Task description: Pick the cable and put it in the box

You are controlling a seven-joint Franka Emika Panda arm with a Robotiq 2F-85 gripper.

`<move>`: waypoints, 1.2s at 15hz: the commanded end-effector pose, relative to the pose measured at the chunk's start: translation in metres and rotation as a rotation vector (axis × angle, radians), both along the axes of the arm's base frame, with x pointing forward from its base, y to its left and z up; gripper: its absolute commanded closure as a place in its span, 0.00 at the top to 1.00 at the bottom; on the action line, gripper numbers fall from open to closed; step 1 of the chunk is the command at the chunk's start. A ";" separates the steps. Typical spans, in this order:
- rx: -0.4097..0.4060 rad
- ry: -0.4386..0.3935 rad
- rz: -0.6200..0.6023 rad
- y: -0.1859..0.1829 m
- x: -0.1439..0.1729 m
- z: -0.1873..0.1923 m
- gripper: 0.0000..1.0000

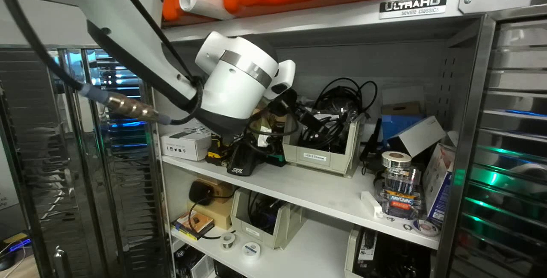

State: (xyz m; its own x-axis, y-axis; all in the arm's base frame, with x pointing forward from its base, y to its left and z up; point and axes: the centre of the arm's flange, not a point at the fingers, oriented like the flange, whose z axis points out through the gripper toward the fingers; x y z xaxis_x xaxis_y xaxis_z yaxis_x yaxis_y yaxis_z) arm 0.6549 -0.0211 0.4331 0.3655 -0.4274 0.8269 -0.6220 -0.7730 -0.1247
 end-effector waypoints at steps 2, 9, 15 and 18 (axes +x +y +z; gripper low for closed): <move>-0.040 0.184 0.127 0.009 -0.075 0.015 1.00; -0.002 0.539 0.294 0.027 -0.179 0.004 1.00; 0.063 0.784 0.387 0.042 -0.219 0.040 1.00; 0.099 0.855 0.402 0.029 -0.221 0.101 1.00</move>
